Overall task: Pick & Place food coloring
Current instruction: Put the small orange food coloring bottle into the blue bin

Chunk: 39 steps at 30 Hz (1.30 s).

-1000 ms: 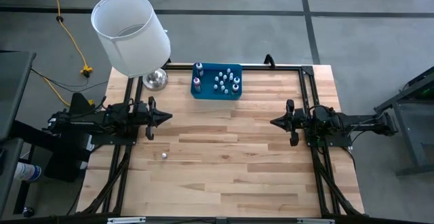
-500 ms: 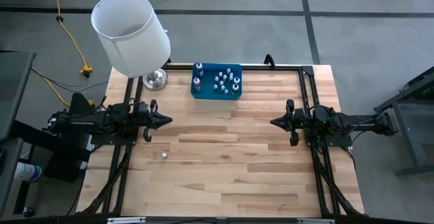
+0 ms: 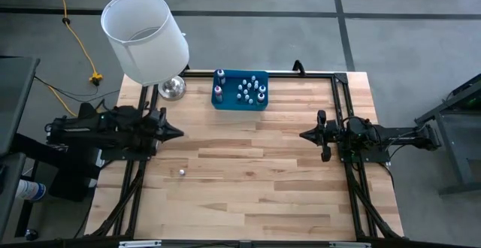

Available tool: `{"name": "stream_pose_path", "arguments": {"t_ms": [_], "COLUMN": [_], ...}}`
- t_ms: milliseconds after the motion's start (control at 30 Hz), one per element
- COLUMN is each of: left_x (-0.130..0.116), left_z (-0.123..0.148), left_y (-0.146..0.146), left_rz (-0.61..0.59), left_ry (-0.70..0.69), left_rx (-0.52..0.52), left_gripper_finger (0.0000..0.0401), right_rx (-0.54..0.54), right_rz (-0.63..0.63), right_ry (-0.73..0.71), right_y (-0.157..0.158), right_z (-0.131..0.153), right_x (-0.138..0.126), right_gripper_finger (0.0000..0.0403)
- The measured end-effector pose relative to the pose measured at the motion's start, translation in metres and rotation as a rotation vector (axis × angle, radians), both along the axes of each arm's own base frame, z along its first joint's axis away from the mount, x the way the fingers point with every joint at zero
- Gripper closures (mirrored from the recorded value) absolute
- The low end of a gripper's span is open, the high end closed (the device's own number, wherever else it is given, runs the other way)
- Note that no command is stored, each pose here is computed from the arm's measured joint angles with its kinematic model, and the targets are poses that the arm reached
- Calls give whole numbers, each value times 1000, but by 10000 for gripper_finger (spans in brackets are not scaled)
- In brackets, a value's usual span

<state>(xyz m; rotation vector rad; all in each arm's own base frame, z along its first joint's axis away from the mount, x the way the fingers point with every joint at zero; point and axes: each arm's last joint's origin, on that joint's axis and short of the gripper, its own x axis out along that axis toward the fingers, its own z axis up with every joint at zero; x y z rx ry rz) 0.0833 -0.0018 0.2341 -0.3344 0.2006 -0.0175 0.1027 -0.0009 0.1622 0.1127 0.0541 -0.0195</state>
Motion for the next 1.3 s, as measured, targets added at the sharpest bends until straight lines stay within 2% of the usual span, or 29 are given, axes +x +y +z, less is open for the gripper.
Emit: {"name": "stream_pose_path", "arguments": {"t_ms": [133,333,500,733,800,900,1000,1300], "left_x": [3,4,3,0,0,2,8,27], "left_z": [20,42,53,48,44,40,37,30], "left_y": [0,-2,-5,-10,-13,-18,-27,-65], "left_rz": [-10,-63,-137,-201,-222,-257,-292,-411], "left_ry": [70,264,440,717,791,873,909,890], "left_rx": [-16,-34,-165,-301,-310,-275,-198,68], "left_gripper_finger": [377,303,248,233,233,233,233,233], "right_rx": [0,0,0,1,0,1,0,0], "right_rz": [0,0,0,0,0,0,0,0], "right_ry": [0,0,0,0,0,0,0,0], "right_y": [0,0,0,0,0,0,0,0], "right_z": [0,0,0,0,0,0,0,0], "right_x": [0,0,0,0,0,0,0,0], "right_gripper_finger": [402,402,402,402,402,402,402,402]}}
